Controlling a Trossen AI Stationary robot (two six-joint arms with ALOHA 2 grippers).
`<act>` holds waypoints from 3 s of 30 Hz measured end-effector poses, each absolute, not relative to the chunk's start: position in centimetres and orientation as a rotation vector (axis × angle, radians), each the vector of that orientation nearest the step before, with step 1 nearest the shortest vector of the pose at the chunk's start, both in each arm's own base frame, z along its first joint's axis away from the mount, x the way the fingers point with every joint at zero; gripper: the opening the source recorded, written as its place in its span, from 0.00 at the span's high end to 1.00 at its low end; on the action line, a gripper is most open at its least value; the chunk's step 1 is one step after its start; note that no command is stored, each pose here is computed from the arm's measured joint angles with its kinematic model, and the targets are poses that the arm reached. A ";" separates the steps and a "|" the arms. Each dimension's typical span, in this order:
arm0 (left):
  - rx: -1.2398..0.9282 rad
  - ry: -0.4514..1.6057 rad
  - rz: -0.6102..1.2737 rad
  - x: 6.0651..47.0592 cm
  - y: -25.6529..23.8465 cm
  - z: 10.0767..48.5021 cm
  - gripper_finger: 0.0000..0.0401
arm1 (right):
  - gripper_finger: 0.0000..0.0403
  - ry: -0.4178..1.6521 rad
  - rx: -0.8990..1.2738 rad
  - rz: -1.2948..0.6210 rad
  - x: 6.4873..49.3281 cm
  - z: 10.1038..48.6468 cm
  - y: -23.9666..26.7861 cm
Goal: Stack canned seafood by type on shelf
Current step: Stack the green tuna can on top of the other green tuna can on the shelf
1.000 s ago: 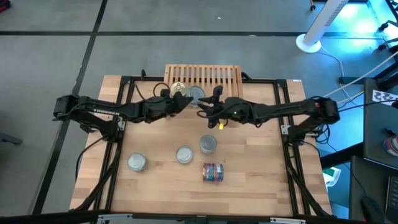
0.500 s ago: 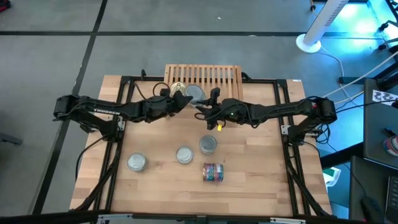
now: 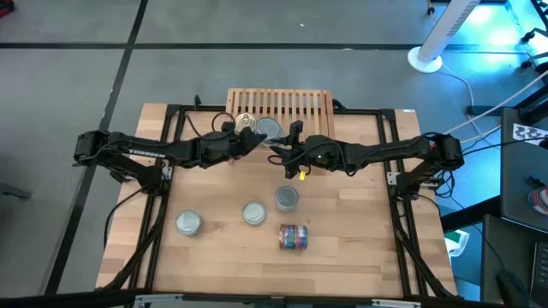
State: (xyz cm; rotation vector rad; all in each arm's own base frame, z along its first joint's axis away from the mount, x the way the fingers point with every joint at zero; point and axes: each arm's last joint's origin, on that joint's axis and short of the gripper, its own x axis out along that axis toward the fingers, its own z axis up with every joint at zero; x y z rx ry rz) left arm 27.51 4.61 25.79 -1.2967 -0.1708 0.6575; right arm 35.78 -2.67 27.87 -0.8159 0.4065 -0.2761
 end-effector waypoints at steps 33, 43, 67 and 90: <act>-1.267 -0.159 0.660 27.5 4.7 25.7 0.54 | 0.71 0.408 -0.819 -0.278 35.8 27.9 -2.7; -1.271 -0.156 0.658 27.5 4.9 25.7 0.54 | 0.71 0.409 -0.820 -0.278 35.8 27.9 -2.7; -1.258 -0.155 0.657 27.5 4.9 25.8 0.54 | 0.71 0.428 -0.744 -0.296 33.9 29.6 -2.6; -1.269 -0.159 0.660 27.5 4.9 25.8 0.54 | 0.71 0.448 -0.746 -0.288 33.9 29.4 -2.6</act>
